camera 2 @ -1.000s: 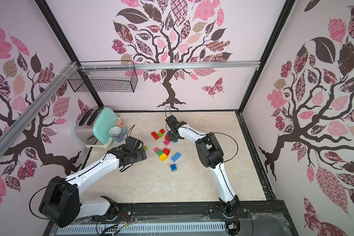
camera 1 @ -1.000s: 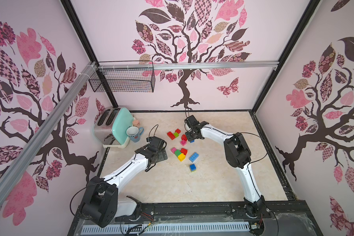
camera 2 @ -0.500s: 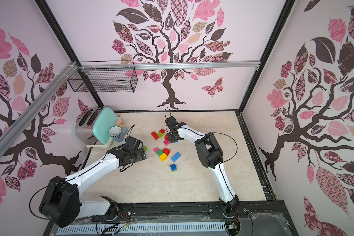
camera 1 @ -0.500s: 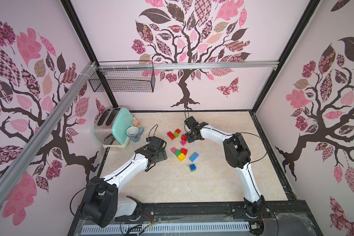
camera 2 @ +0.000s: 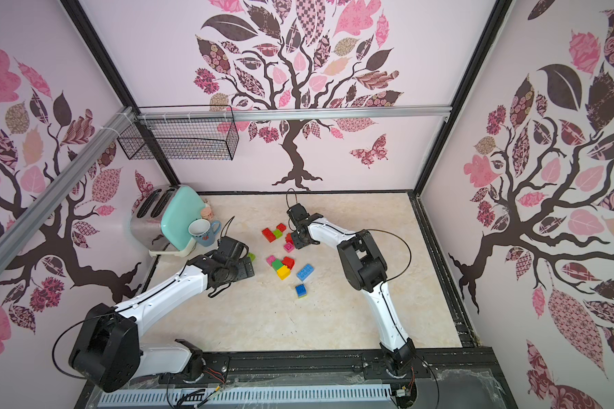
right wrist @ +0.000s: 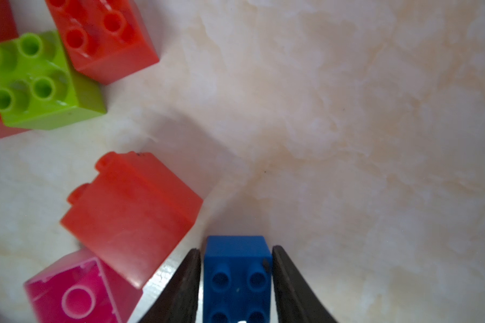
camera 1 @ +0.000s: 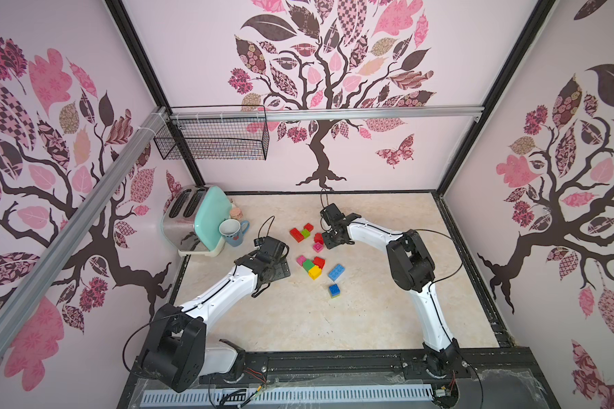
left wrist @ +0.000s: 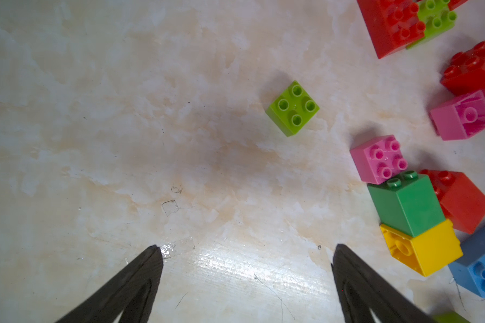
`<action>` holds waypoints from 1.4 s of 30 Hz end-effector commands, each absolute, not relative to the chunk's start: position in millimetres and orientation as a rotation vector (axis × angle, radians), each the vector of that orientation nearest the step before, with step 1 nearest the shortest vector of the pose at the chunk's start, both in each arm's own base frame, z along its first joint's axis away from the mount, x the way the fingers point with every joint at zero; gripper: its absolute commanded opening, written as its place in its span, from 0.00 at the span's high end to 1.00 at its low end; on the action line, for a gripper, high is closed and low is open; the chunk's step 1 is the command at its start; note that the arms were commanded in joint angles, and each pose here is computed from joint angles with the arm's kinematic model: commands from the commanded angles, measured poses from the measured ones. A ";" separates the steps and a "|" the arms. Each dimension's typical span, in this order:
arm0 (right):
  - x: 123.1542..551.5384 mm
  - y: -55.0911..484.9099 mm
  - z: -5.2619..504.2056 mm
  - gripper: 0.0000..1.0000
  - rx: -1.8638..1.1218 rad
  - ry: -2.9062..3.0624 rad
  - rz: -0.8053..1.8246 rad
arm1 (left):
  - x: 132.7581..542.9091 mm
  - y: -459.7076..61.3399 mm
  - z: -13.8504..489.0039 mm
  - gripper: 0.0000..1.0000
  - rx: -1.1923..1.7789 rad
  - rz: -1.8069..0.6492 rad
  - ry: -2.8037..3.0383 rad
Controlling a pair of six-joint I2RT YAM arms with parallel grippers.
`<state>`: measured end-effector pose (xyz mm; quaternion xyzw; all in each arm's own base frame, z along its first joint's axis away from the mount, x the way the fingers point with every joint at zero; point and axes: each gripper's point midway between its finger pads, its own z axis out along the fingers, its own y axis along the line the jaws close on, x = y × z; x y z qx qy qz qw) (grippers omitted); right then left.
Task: Assemble the number 4 with lego
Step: Pick up the lego brick from the center of the board, then assemble the lego brick with the lego brick.
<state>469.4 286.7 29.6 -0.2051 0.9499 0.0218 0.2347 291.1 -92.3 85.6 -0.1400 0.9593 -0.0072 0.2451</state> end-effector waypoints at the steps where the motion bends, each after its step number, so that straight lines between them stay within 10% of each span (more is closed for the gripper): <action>1: 467.0 283.8 25.6 0.62 -0.557 2.620 0.050 | 299.7 -95.4 93.4 0.02 -0.388 -0.040 2.599; 10: 453.7 275.0 71.5 1.00 -0.482 2.520 0.119 | 300.4 -105.2 97.4 0.02 -0.314 -0.063 2.611; 28: 211.0 268.9 94.8 1.00 -0.700 2.572 0.649 | 219.4 -208.5 65.2 0.02 0.080 -0.413 2.935; 42: 207.7 281.9 70.8 1.00 -0.626 2.695 0.628 | 210.3 -232.4 40.8 0.02 0.102 -0.495 3.028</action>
